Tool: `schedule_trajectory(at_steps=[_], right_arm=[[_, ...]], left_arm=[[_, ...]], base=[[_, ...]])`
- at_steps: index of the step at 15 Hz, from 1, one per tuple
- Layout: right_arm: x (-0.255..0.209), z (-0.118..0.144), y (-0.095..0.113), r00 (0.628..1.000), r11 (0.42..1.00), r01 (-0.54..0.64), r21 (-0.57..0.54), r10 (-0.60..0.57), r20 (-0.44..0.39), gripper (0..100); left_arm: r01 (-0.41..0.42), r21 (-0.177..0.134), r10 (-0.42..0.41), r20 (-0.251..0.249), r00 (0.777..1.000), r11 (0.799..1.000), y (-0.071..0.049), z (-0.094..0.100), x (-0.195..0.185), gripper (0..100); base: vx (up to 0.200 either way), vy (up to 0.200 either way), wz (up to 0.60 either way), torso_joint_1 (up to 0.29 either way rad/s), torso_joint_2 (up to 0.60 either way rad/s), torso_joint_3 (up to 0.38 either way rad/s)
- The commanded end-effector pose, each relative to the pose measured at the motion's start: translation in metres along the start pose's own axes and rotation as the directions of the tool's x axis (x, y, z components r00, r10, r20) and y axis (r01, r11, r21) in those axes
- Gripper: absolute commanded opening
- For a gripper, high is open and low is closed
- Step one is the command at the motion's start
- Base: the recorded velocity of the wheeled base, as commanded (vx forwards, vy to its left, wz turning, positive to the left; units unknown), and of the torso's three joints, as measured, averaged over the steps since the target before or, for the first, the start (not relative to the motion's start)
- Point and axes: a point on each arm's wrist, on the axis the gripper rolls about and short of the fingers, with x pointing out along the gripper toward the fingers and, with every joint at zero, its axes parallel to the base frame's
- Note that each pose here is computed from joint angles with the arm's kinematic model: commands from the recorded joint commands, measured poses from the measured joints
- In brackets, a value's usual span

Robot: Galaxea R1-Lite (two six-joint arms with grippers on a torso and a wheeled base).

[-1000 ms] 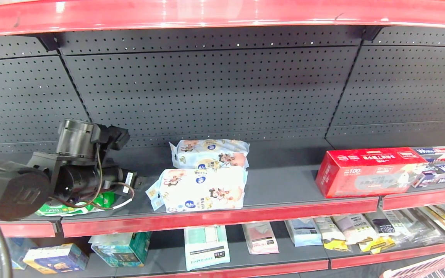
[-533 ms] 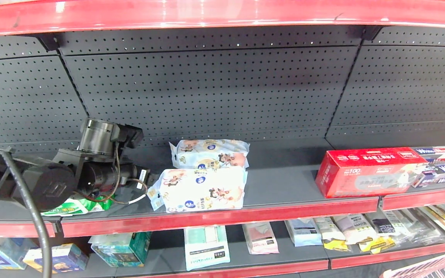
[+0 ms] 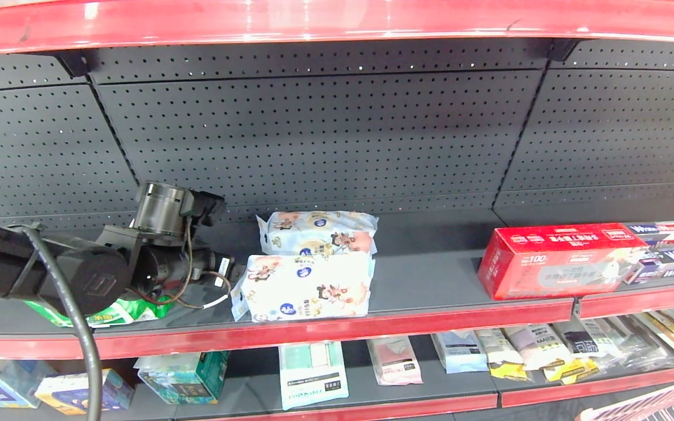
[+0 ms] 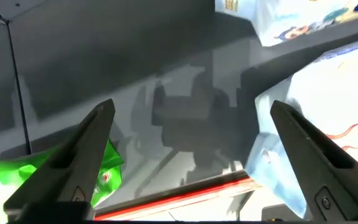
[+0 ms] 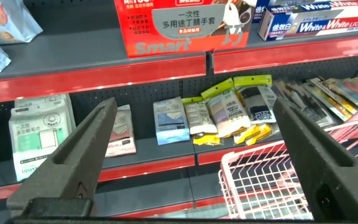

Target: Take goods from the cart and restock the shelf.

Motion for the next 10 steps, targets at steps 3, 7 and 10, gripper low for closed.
schedule_trajectory(at_steps=[3,7,10], right_arm=[[0.0,0.0,0.0,1.0,1.0,0.0,0.0,0.0,-0.001,100],[0.0,0.0,0.0,1.0,1.0,0.0,0.0,0.0,-0.001,100],[0.0,0.0,0.0,1.0,1.0,0.0,0.0,0.0,-0.001,100]], left_arm=[[-0.003,0.006,0.003,0.01,1.0,1.0,-0.005,0.004,0.001,100],[0.008,0.019,-0.008,0.01,1.0,1.0,-0.011,0.005,0.002,100],[0.015,0.026,-0.016,0.009,1.0,1.0,-0.014,0.005,0.002,100]], base=[[0.0,0.0,0.0,0.0,0.0,0.0],[0.0,0.0,0.0,0.0,0.0,0.0],[0.0,0.0,0.0,0.0,0.0,0.0]])
